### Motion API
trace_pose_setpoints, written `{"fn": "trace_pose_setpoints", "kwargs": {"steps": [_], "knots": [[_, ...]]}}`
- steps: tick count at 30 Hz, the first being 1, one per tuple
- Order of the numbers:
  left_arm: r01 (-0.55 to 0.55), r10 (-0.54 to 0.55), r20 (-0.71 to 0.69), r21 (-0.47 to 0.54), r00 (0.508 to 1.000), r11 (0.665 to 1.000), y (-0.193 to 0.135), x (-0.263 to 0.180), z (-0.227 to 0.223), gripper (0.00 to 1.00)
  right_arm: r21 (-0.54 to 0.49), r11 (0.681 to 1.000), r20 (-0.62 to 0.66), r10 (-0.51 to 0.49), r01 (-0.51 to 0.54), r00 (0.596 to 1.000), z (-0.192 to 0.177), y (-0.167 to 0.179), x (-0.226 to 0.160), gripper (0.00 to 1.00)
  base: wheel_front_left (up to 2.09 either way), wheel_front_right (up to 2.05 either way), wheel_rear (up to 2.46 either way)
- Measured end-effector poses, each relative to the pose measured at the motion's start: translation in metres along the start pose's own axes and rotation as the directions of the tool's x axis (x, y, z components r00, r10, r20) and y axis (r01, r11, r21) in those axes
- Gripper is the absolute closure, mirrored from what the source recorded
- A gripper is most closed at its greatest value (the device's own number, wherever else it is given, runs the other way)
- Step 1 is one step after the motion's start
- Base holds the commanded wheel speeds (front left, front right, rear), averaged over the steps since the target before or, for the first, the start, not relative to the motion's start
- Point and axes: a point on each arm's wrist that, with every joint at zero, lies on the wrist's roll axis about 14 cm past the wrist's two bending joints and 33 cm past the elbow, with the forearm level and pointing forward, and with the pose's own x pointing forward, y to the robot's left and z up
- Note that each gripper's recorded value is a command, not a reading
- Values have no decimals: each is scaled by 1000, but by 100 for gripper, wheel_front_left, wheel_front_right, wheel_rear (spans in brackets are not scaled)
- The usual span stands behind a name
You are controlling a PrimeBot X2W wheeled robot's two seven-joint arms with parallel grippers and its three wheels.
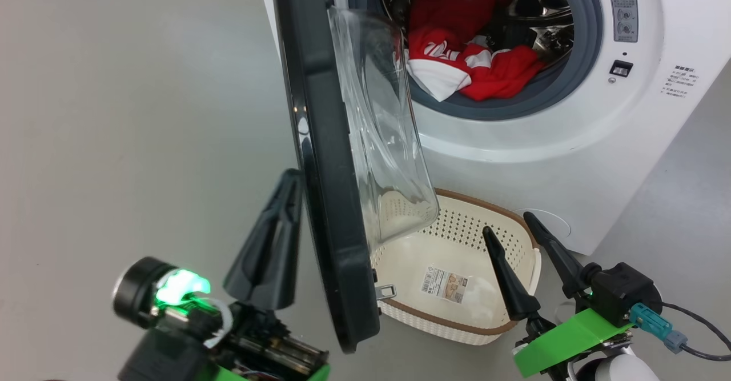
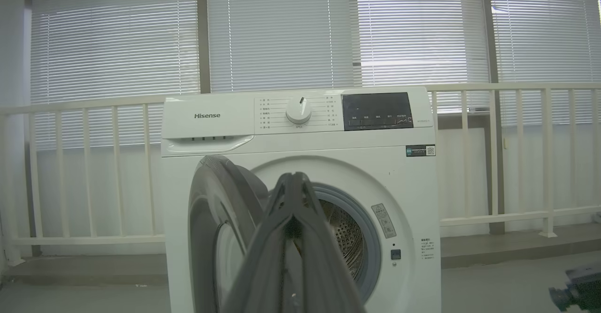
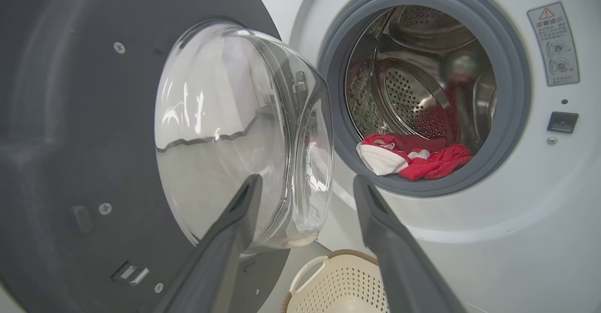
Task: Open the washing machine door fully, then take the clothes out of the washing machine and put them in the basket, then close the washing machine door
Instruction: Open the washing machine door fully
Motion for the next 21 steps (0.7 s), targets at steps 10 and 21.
{"fn": "trace_pose_setpoints", "kwargs": {"steps": [10, 21], "knots": [[226, -234, -75, -102, 969, 969, -69, -1, -12, 100, 11, 1000, -4, -15, 15, 1000, -2, -5, -1, 0, 0, 0, 0], [276, -324, -371, -179, 870, 945, -94, -28, -86, 100, 22, 999, -11, -39, 40, 999, -6, -15, -2, 0, 0, 0, 0]]}}
